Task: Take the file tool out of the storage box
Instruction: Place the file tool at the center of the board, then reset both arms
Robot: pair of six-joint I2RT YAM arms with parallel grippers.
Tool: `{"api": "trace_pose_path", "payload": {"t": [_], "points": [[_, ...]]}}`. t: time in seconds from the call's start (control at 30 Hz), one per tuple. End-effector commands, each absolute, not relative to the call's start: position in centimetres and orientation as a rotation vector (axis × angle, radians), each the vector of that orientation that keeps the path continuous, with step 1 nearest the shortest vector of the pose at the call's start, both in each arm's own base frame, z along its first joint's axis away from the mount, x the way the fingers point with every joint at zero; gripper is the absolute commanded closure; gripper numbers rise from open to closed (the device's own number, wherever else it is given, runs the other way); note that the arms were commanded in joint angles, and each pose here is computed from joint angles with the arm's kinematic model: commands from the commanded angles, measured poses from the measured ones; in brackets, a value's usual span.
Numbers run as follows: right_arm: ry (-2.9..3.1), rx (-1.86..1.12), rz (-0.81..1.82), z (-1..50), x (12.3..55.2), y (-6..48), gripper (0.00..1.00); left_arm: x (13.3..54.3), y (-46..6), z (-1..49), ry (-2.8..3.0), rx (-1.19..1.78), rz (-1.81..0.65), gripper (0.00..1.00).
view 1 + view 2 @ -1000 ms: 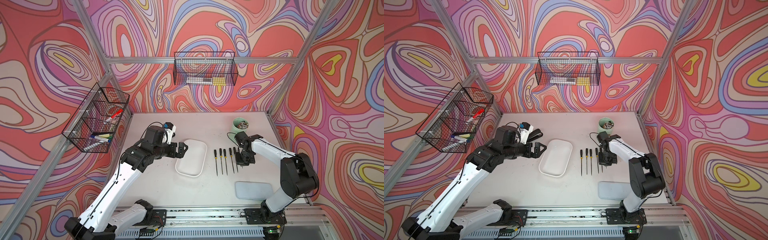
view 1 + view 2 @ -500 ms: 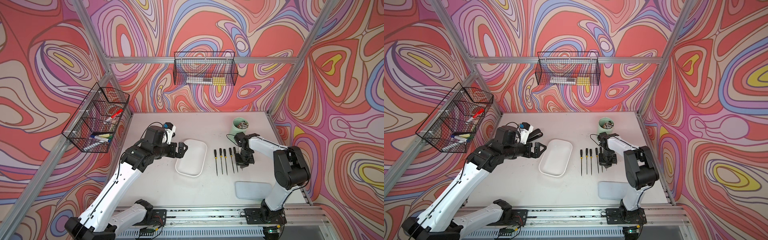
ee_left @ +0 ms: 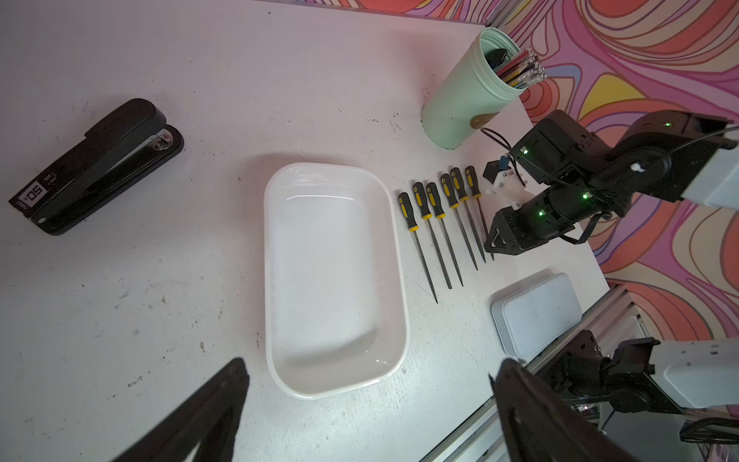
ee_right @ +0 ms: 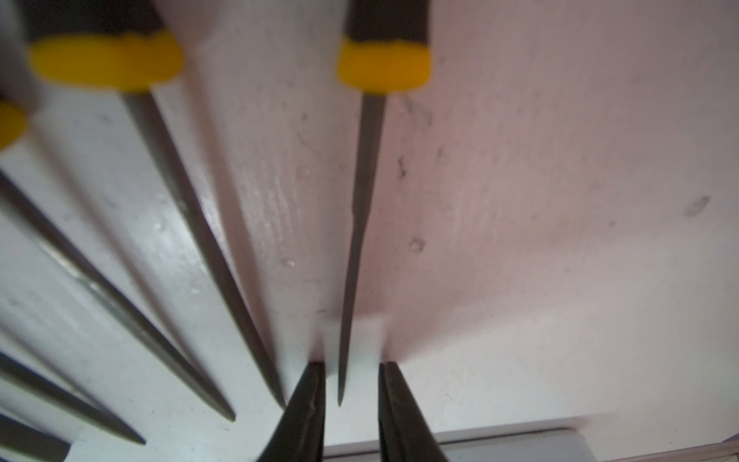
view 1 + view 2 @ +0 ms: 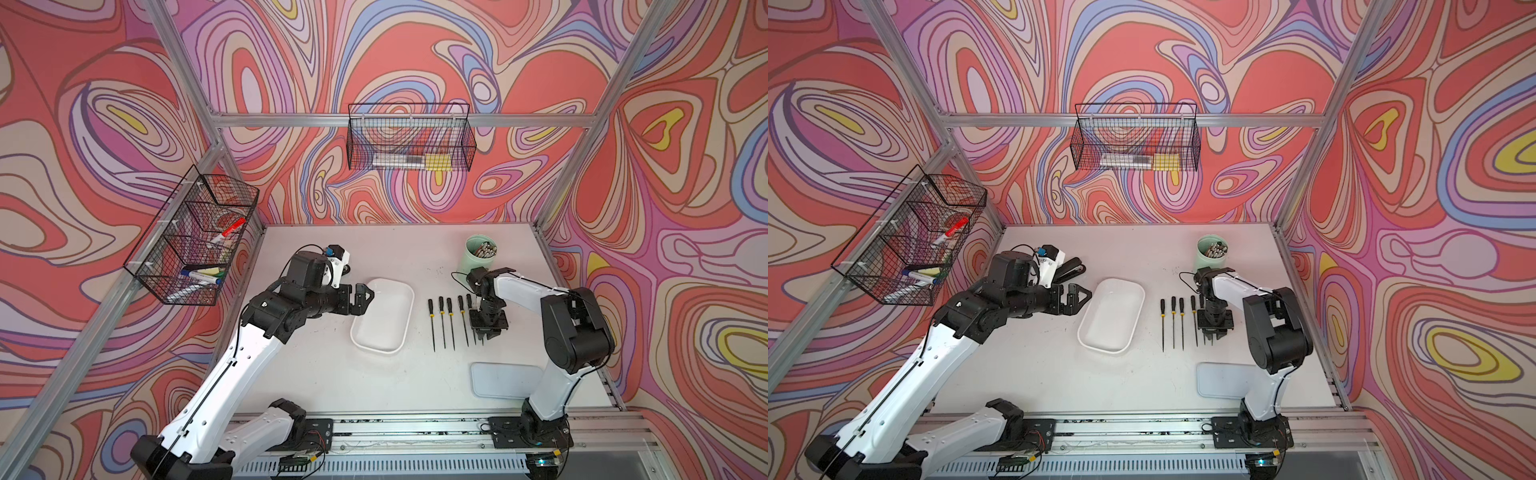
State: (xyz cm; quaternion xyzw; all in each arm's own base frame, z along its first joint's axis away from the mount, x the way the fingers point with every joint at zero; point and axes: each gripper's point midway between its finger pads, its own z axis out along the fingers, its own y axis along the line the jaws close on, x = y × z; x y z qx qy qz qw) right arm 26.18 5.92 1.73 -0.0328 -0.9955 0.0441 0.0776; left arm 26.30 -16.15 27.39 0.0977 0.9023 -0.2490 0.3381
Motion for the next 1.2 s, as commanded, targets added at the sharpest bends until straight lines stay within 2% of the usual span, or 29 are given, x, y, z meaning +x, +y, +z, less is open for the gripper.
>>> {"api": "trace_pose_path", "payload": {"t": [0.0,0.13,0.37,0.5,0.83,0.93,1.07,1.17], "points": [[-3.035,-0.099,0.161,3.1,27.2,5.5,0.69,26.7,-16.1,27.3,2.340,0.239,-0.661,0.01],[-3.128,-0.095,0.158,6.0,28.5,5.5,0.57,27.0,-15.9,27.2,2.344,0.219,-0.656,0.01],[-3.329,-0.082,0.135,11.4,31.0,5.5,0.18,27.7,-15.4,26.7,2.356,0.190,-0.630,0.01],[-3.469,-0.075,0.139,14.0,32.3,5.2,0.02,28.2,-15.1,26.7,2.348,0.172,-0.606,0.01],[-3.923,-0.166,0.026,17.7,35.9,3.2,0.02,29.9,-13.2,26.1,2.308,0.079,-0.465,0.01],[-4.039,-0.187,0.085,18.3,36.9,2.1,0.02,30.3,-12.6,25.5,2.308,0.051,-0.415,0.01],[-4.137,-0.178,0.196,17.4,37.8,0.3,0.02,30.9,-11.8,24.2,2.296,0.016,-0.363,0.01],[-4.226,-0.253,0.105,16.6,37.9,-0.8,0.02,31.5,-11.7,22.6,2.285,-0.010,-0.347,0.01]]}}
